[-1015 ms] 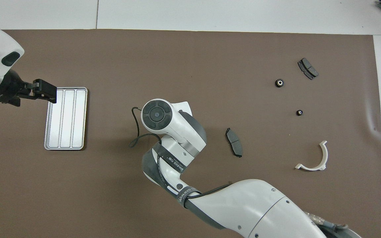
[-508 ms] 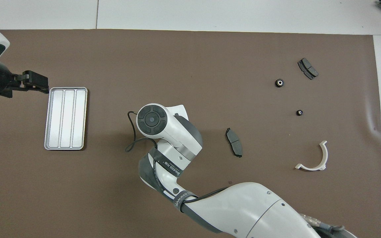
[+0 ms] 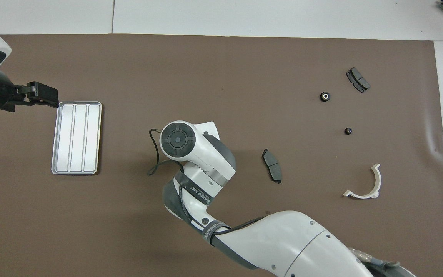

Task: Place bearing gear from tray to pile

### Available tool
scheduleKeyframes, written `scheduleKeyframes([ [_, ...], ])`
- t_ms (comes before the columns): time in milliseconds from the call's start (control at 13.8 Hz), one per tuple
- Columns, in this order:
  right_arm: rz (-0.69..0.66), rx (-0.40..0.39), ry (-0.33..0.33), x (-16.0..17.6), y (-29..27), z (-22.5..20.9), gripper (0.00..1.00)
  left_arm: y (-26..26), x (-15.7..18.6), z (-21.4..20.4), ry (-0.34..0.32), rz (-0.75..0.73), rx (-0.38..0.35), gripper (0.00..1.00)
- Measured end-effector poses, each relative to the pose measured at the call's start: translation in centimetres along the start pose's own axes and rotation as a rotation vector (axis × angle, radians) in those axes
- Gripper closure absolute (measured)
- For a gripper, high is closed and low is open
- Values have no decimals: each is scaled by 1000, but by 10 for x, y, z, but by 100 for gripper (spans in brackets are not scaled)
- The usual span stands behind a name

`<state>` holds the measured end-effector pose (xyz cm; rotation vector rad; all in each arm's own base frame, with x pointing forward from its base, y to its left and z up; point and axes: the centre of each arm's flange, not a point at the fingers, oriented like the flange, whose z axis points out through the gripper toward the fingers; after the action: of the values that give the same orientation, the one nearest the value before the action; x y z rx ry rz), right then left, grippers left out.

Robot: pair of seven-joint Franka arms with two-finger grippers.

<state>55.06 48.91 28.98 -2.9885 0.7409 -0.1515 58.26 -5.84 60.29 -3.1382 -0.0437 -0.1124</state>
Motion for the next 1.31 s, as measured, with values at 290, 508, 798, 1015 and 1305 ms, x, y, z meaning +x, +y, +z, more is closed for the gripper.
scheduleKeyframes([
  [290, 5, 6, 17, 8, 0, -6, 65, -1, 0, 0, 0, 67, 0, 0],
  [508, 16, 3, 31, 28, 8, -24, 65, -5, 1, 0, 0, 105, 1, 0],
  [798, -43, -38, 41, 72, 63, -53, 65, -7, 1, 0, 0, 107, 1, 0],
  [1015, -112, -60, 3, 95, 133, -71, 65, -7, 1, 0, 0, 107, 1, 0],
  [1305, -206, -70, -83, 121, 230, -72, 65, -7, 1, 1, -1, 107, 2, 0],
])
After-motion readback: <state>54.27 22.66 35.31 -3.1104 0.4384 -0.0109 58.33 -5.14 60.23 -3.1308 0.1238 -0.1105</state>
